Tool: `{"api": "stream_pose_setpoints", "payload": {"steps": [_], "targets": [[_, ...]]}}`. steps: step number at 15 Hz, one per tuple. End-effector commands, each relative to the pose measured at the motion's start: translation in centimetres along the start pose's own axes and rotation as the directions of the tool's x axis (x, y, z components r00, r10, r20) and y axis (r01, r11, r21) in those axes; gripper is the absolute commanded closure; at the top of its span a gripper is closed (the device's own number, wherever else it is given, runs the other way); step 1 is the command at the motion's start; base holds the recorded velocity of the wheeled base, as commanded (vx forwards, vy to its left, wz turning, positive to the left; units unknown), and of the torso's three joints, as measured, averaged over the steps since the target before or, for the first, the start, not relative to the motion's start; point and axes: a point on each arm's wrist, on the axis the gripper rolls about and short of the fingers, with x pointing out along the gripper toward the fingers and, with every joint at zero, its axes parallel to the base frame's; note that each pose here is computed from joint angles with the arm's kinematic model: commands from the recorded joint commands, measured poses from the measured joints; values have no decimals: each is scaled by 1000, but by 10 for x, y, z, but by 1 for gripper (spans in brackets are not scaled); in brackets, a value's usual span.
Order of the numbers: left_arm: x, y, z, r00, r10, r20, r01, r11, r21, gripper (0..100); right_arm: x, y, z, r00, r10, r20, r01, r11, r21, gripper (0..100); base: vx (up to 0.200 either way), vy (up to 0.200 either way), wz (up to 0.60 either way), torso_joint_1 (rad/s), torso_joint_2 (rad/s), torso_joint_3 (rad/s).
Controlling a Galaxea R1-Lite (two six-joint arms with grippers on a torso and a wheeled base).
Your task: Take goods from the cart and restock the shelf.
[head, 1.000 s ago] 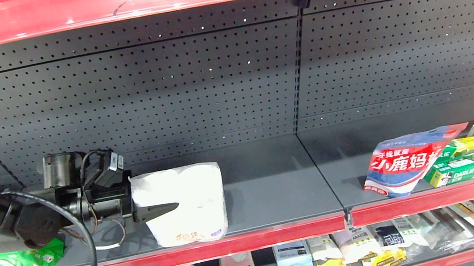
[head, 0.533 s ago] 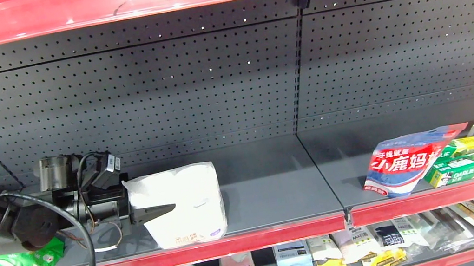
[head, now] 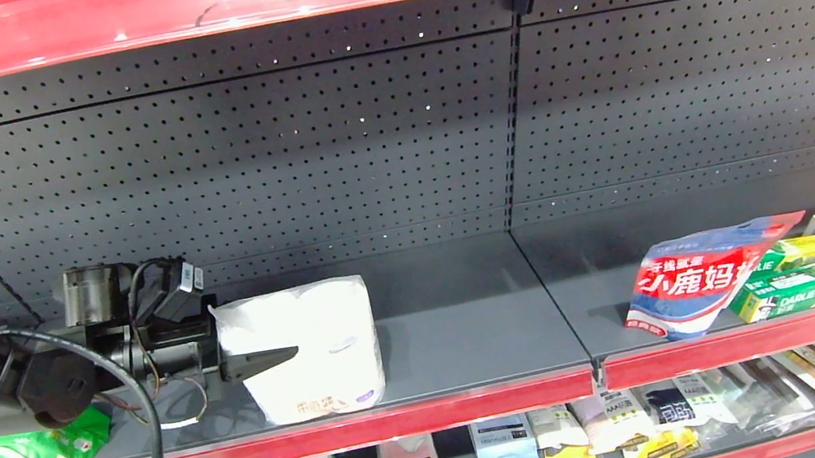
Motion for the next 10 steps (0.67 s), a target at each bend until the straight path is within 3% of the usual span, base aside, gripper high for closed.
{"api": "stream_pose_setpoints", "payload": {"steps": [1,5,10], "targets": [[-2,0,0,1000,6,-1,-6,1000,-1,100,0,0,0,1000,0,-1,0,1000,-1,100,0,0,0,0,0,0],[-7,-12,-2,1000,2,-8,-2,1000,-24,100,0,-1,1,1000,-12,-2,12,1000,0,100,0,0,0,0,0,0],[-8,-17,-1,1000,-6,4,6,1000,-15,100,-1,-1,0,1000,-12,-3,12,1000,-1,100,0,0,0,0,0,0]]}}
